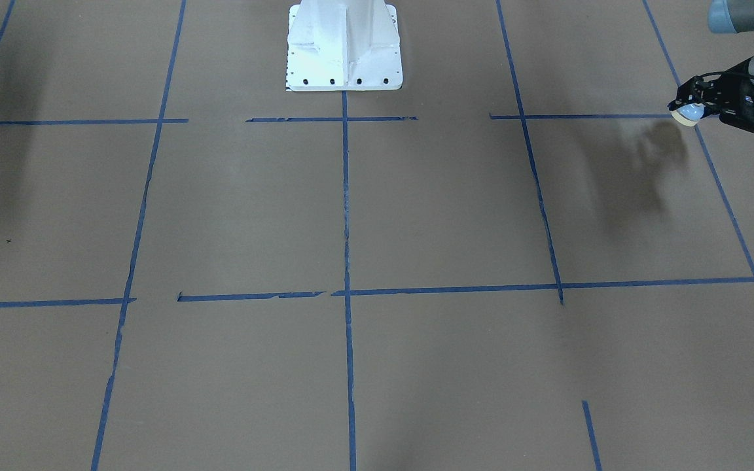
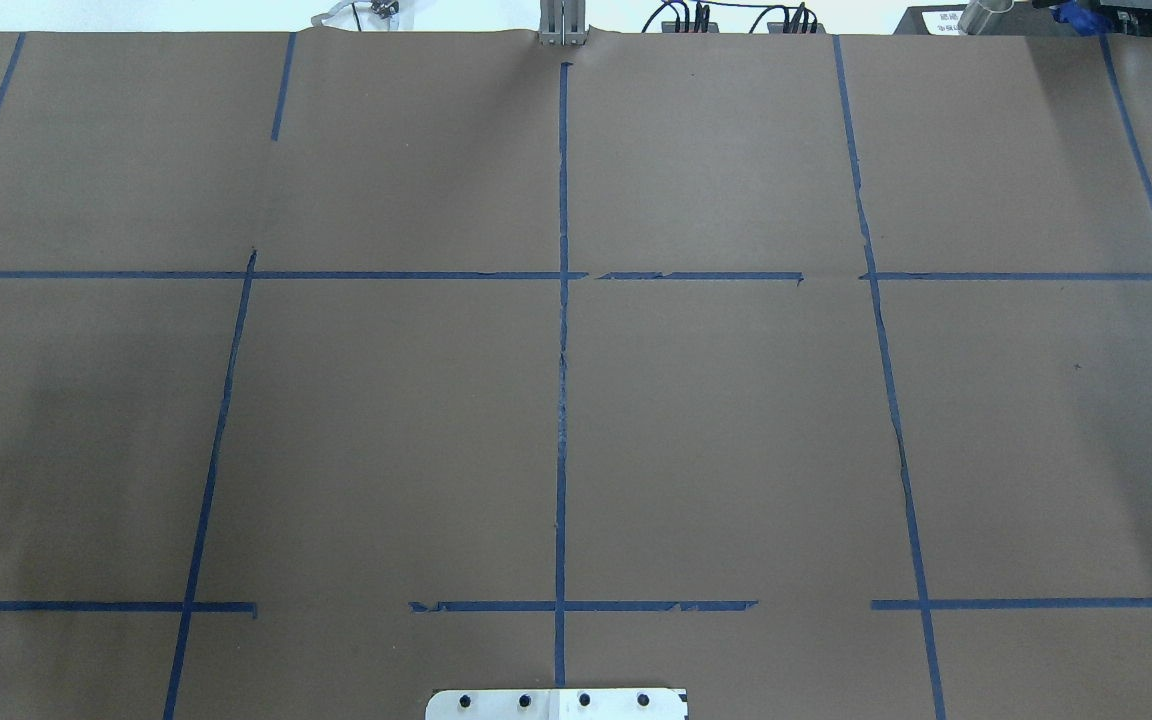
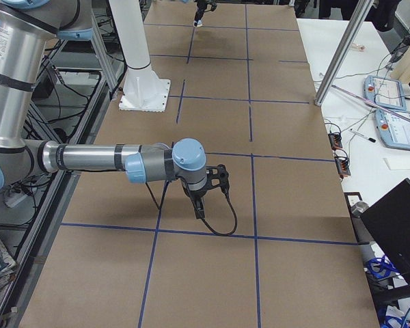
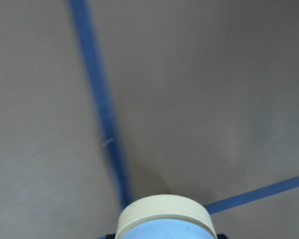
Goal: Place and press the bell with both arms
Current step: 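Carry the held bell with the left gripper toward the table center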
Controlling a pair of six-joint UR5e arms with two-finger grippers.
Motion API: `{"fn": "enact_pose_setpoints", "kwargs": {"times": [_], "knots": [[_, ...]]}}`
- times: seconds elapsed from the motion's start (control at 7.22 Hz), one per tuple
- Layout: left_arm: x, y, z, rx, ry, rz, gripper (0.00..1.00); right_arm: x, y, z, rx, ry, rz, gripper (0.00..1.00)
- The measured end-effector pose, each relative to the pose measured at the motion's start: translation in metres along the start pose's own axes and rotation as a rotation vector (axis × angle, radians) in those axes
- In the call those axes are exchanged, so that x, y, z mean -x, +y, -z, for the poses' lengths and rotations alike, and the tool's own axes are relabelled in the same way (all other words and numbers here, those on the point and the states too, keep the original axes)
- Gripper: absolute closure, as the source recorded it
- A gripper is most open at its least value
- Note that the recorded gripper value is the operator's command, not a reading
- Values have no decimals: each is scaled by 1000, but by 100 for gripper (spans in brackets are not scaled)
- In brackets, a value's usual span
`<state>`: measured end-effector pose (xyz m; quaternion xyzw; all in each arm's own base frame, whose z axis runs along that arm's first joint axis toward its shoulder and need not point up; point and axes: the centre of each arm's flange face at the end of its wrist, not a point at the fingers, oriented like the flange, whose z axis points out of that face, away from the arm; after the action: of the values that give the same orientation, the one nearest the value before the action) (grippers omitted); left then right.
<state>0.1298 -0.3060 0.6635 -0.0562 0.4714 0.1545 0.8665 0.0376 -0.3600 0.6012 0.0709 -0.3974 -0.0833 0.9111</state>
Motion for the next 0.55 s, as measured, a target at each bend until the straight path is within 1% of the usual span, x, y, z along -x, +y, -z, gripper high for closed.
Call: {"fn": "enact_pose_setpoints", "kwargs": {"times": [0.14, 0.28, 0.42, 0.55], "knots": [[-51, -38, 20, -60, 44, 9, 90, 0, 0, 0, 0, 1, 1, 0], [-102, -81, 31, -97, 87, 20, 90, 0, 0, 0, 0, 2, 0, 0], [-163, -125, 31, -104, 134, 37, 90, 0, -1, -1, 1, 2, 0, 0], [-230, -164, 25, -87, 174, 64, 90, 0, -2, -1, 1, 2, 1, 0]]}}
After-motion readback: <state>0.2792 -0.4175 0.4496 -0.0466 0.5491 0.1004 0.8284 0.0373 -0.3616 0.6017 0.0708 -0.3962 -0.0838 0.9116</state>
